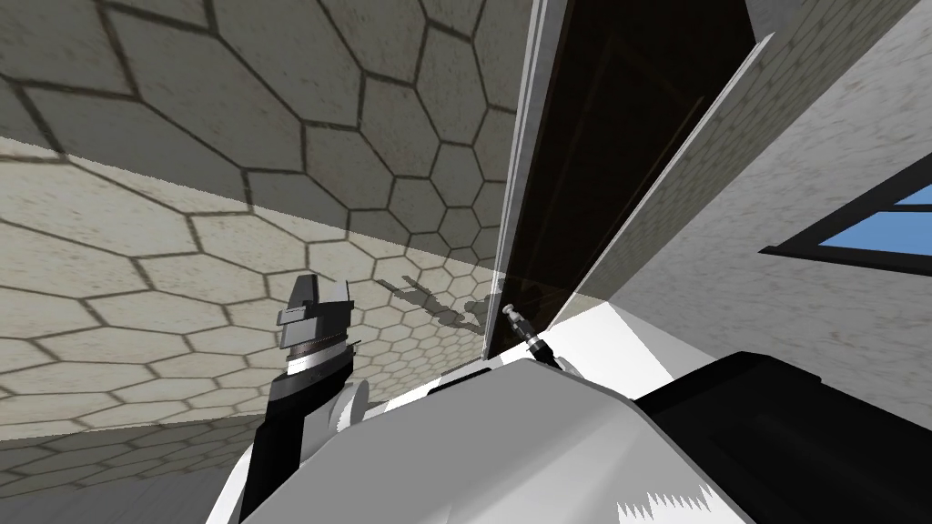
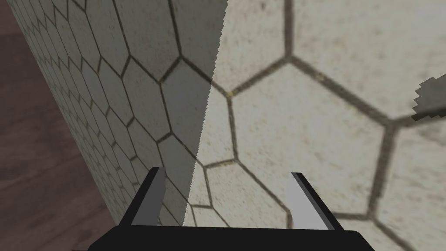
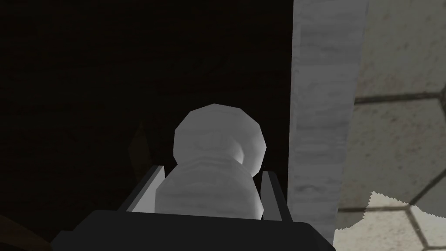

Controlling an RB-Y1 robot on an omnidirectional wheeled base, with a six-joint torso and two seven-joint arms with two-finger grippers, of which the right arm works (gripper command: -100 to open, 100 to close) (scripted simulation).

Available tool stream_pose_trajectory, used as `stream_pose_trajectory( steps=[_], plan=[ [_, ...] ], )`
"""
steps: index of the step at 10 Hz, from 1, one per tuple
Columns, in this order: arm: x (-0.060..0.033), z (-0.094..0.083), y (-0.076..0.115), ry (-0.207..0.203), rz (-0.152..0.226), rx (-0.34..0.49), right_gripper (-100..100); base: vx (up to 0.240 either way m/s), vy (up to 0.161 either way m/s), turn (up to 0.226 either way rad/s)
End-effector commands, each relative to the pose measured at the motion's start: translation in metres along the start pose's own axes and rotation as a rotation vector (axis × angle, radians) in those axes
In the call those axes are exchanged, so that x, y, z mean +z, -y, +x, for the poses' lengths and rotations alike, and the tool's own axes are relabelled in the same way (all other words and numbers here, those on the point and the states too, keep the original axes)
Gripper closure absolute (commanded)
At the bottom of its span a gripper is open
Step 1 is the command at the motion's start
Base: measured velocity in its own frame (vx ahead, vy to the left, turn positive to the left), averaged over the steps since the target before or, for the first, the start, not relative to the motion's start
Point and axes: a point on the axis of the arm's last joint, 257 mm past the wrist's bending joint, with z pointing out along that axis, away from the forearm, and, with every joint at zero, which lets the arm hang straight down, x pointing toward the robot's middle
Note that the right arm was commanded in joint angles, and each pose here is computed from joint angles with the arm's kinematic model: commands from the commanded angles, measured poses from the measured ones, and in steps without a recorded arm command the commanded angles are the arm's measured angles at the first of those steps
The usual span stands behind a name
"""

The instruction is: Pull the door open

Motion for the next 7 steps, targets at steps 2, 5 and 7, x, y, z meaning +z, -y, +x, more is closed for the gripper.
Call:
stream_pose_trajectory(
  steps=[2,5,7],
  plan=[
    [0.0021,-0.0008,-0.0013,0.006,0.004,0.088,100,-0.033,-0.018,0.049],
    [0.0041,-0.0019,-0.0008,0.012,0.010,0.164,100,-0.041,-0.020,0.044],
    [0.0063,-0.0031,-0.0002,0.018,0.016,0.238,100,-0.040,-0.014,0.052]
  ],
)
